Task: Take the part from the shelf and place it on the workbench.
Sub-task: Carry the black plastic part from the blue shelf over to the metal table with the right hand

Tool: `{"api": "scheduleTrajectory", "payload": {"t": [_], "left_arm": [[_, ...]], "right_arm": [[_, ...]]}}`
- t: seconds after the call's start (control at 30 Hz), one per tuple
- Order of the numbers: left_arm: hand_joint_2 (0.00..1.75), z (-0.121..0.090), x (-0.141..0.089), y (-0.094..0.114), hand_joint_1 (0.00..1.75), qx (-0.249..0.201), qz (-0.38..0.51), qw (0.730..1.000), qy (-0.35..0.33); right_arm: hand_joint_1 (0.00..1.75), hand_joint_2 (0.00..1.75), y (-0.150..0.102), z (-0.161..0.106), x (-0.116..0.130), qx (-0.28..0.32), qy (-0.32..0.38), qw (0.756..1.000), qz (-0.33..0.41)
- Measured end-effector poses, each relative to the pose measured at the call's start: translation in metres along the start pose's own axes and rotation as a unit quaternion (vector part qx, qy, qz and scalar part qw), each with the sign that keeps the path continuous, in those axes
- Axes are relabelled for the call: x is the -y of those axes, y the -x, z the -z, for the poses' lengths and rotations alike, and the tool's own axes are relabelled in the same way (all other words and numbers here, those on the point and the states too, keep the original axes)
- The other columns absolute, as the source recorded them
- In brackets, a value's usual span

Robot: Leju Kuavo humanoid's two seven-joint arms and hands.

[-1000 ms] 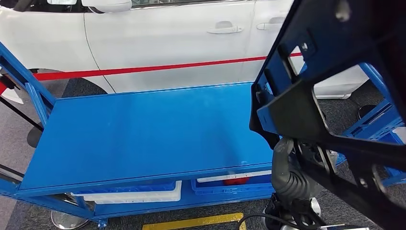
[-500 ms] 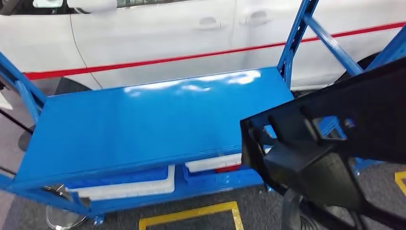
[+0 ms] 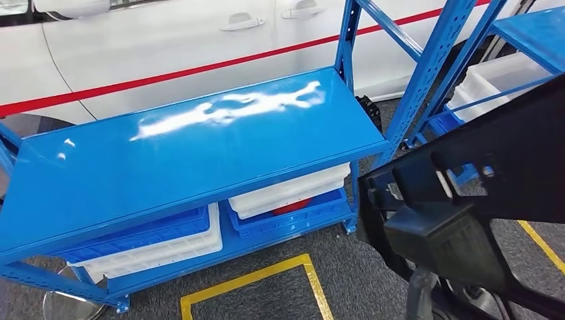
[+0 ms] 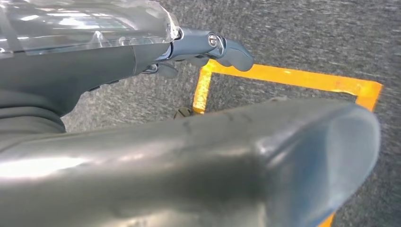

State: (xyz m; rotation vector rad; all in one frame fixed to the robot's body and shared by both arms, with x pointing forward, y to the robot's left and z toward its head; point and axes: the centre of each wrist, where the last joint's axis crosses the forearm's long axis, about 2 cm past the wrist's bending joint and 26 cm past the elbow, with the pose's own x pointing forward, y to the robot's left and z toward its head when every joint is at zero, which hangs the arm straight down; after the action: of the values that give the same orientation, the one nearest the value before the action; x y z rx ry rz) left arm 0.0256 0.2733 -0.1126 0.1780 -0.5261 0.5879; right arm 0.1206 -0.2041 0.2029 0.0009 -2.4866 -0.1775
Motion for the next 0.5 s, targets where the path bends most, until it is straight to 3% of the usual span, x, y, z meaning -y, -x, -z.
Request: {"api": "scheduleTrajectory", "payload": {"t": [0.5], "left_arm": [[0.0,-0.0005,-0.0064,0.002,0.0,-0.003,-0.012,1.0,-0.017]], "right_arm": [[1.75,1.75,-0.0047,-0.0074,0.0039,-0.023,0.04,0.999,-0.017]]}}
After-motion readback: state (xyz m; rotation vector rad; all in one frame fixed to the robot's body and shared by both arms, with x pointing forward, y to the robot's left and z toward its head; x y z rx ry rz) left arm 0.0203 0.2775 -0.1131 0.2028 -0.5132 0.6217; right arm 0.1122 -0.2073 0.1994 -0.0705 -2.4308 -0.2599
